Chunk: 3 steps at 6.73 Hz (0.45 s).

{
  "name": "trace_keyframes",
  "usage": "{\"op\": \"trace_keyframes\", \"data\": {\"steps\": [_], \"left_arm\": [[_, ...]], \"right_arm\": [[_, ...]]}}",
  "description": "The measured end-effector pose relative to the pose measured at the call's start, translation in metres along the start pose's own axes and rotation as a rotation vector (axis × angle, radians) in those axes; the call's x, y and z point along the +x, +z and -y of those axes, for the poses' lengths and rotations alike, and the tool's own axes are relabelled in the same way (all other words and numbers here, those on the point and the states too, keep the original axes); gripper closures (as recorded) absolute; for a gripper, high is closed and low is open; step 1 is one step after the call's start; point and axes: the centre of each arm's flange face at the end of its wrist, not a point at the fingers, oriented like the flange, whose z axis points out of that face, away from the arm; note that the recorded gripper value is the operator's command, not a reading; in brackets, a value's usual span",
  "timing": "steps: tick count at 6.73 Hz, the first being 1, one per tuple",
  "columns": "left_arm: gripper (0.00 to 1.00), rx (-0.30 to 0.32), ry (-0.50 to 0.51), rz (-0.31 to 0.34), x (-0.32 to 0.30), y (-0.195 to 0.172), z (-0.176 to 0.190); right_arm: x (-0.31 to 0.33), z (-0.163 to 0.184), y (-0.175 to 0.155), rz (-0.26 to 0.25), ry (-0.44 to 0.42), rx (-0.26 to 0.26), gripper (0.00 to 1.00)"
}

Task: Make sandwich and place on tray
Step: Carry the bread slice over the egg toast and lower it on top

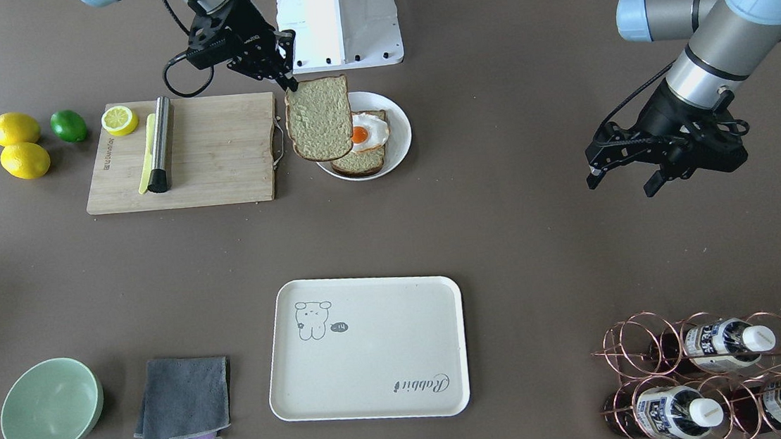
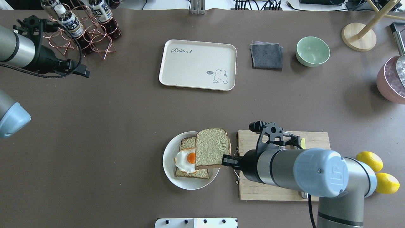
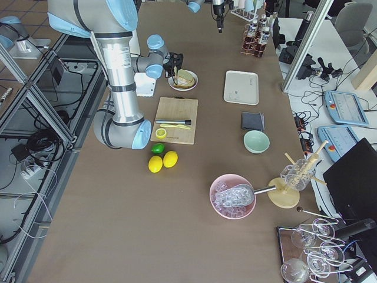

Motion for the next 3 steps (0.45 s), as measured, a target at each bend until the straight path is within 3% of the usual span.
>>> {"op": "trace_keyframes", "data": {"steps": [3], "left_arm": [[0.01, -0.002, 0.001, -0.003, 0.001, 0.000, -0.001]], "right_arm": [[-0.013, -0.014, 0.026, -0.016, -0.006, 0.021, 1.00]]}}
